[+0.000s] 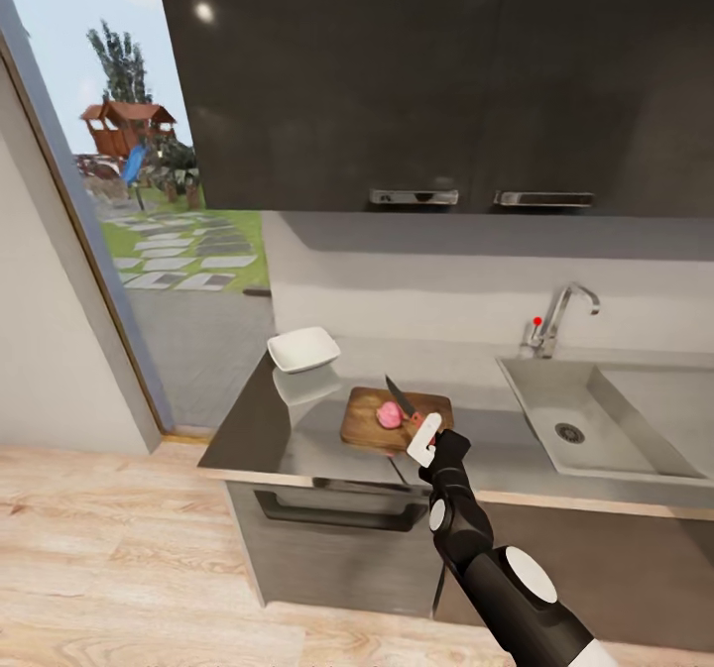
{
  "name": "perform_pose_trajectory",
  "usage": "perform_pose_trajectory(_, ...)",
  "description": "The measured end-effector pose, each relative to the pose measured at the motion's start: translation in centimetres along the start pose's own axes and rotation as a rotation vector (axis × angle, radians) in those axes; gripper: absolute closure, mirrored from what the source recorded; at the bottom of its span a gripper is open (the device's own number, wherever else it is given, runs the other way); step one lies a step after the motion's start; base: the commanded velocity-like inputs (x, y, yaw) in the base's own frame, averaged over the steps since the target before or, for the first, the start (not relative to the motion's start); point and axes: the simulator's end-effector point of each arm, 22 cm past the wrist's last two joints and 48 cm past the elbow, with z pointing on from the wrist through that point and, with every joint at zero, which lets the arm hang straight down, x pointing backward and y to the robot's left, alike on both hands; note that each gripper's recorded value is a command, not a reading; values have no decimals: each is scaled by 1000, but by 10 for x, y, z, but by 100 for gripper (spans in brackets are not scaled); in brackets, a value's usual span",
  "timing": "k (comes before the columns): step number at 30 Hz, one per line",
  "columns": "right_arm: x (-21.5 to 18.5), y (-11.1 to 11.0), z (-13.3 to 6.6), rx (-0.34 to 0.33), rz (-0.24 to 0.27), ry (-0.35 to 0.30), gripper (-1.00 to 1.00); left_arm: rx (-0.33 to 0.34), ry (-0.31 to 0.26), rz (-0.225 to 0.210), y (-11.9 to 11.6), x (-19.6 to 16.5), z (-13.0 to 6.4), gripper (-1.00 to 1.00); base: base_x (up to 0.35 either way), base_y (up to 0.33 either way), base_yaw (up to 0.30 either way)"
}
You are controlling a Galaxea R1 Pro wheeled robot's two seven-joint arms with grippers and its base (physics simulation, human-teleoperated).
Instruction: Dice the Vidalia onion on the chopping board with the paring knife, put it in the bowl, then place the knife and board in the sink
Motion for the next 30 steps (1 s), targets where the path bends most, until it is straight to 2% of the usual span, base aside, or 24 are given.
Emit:
perform_pose_trajectory(16,7,13,6,-22,-5,13,100,-2,28,5,1,8,-4,-100,3,6,0)
perform_pose_trajectory(23,10,18,8,-32,-6,18,100,-2,39,6,2,11,-6,-100,0,169,0)
perform_pose_trajectory(30,13,24,10,-42,-8,24,100,-3,50,8,2,14,-7,-100,0,30,0)
